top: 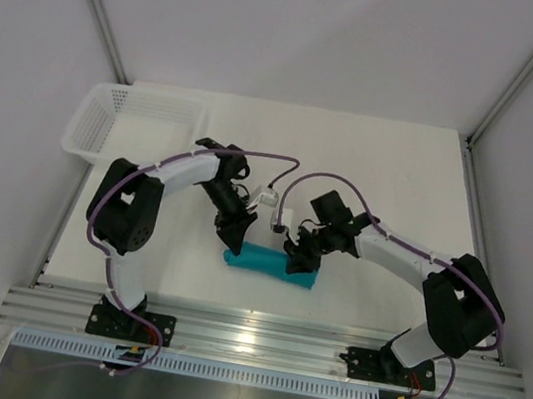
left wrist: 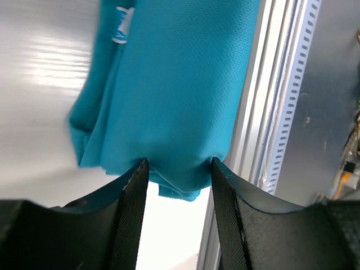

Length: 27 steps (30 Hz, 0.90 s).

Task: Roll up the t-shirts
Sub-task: Roll the tshirt

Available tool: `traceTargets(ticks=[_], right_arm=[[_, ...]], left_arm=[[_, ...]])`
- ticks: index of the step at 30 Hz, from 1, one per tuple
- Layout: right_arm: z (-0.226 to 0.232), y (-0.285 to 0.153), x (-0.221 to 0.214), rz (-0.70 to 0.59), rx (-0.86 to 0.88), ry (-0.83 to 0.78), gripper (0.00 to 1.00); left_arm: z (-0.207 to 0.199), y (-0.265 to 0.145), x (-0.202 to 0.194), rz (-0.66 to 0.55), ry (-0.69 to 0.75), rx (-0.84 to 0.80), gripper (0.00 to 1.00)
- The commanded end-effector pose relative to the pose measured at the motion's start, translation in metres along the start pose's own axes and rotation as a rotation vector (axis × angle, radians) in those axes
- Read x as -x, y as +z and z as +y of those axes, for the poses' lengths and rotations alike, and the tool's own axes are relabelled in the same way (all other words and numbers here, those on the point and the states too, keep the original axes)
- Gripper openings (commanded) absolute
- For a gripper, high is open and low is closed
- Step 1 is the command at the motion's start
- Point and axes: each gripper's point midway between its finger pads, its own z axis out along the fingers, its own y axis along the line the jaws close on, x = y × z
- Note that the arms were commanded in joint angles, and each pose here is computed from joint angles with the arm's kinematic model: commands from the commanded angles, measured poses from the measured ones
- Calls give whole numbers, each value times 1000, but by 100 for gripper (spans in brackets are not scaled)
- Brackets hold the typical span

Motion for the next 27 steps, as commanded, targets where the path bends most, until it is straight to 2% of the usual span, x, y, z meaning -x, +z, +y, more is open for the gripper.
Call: traceTargets(ticks=[1, 10, 13, 14, 17, 22, 27], right_arm=[[8, 3, 14, -60, 129, 89, 2], [-11, 13, 7, -53, 188, 210, 3], [-19, 12, 9, -76, 211, 254, 4], [-23, 14, 9, -76, 213, 261, 4], [-26, 13, 8, -75, 218, 282, 4], [-33, 12, 10, -94, 225, 315, 4], [-36, 11, 9, -92, 229, 315, 4]], left_arm=[[3, -30, 19, -79, 68, 76, 52], [16, -47, 33, -139, 75, 183, 54], [19, -41, 34, -143, 58, 171, 56], [19, -36, 32, -139, 57, 162, 60], [17, -25, 30, -142, 54, 134, 63], [22, -17, 38, -165, 105, 157, 64], [45, -11, 37, -138, 74, 204, 64]])
